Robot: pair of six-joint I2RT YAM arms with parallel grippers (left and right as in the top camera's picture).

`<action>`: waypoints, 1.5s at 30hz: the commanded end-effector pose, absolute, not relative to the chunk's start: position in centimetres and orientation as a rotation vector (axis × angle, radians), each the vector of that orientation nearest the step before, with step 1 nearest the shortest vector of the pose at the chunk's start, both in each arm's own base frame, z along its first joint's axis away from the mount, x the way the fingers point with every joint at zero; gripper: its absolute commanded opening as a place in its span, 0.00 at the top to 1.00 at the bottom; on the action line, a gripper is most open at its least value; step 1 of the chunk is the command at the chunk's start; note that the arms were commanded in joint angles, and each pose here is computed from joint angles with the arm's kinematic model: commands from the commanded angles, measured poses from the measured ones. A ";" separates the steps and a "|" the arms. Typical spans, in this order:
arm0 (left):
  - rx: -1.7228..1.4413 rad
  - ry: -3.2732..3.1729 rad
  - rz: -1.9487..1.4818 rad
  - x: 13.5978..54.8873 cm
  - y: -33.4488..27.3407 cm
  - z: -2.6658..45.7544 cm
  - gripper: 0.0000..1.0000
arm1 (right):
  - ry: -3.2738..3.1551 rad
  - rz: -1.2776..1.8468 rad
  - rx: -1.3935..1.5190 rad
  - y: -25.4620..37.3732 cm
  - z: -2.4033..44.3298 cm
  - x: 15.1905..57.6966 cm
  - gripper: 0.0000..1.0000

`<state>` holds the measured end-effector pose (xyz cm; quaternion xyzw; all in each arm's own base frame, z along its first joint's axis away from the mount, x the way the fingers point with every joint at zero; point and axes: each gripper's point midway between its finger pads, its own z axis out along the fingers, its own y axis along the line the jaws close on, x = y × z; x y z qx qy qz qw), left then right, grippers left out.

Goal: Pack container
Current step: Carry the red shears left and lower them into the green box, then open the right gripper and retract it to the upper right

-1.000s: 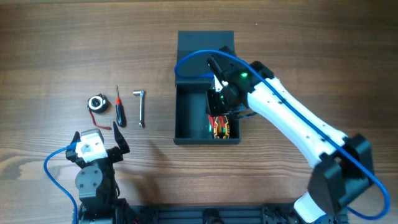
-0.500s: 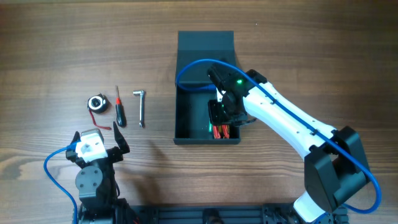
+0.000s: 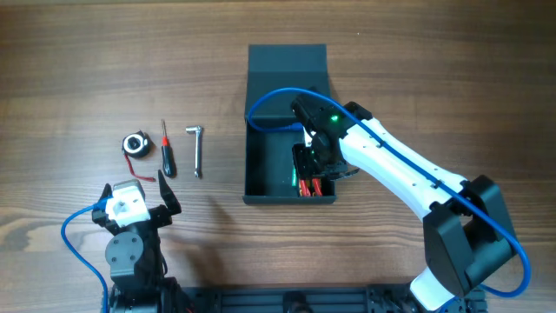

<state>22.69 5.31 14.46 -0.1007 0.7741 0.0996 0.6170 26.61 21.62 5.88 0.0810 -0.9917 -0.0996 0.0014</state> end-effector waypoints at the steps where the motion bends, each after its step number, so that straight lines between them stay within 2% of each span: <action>1: -0.211 1.782 0.246 22.7 5.3 14.4 0.00 | -3.083 -0.280 0.283 21.3 5.1 25.9 0.83; 4: -0.211 1.782 0.246 22.7 5.3 14.4 0.00 | -3.077 -0.274 0.281 21.2 5.1 25.8 0.47; 7: -0.211 1.782 0.246 22.7 5.3 14.4 0.00 | -3.076 -0.272 0.281 21.2 5.1 25.7 0.22; 9: -0.211 1.782 0.246 22.7 5.3 14.4 0.00 | -3.078 -0.274 0.281 21.2 5.1 25.8 0.19; 14: -0.211 1.782 0.246 22.7 5.3 14.4 0.00 | -3.101 -0.344 0.289 22.2 5.4 26.6 0.23; 24: -0.211 1.782 0.246 22.7 5.3 14.4 0.00 | -3.271 -0.503 0.311 23.5 11.8 32.8 0.25; 26: -0.211 1.782 0.246 22.7 5.3 14.4 0.00 | -3.341 -0.441 0.270 21.8 13.2 34.8 0.24; 29: -0.211 1.782 0.246 22.7 5.3 14.4 0.00 | -3.445 -0.315 0.110 15.8 15.9 38.7 0.19; 30: -0.211 1.782 0.246 22.7 5.3 14.4 0.00 | -3.460 -0.271 0.028 13.5 16.4 39.5 0.15; 31: -0.211 1.782 0.246 22.7 5.3 14.4 0.00 | -3.478 -0.195 -0.071 9.9 16.8 40.5 0.06; 35: -0.211 1.782 0.246 22.7 5.3 14.4 0.00 | -3.471 -0.108 -0.304 1.6 16.7 41.4 0.01; 38: -0.211 1.782 0.246 22.7 5.3 14.4 0.00 | -3.496 -0.075 -0.302 -0.6 16.9 41.9 0.00; 45: -0.211 1.782 0.246 22.7 5.3 14.4 0.00 | -3.512 -0.079 -0.316 -0.8 17.0 42.3 0.00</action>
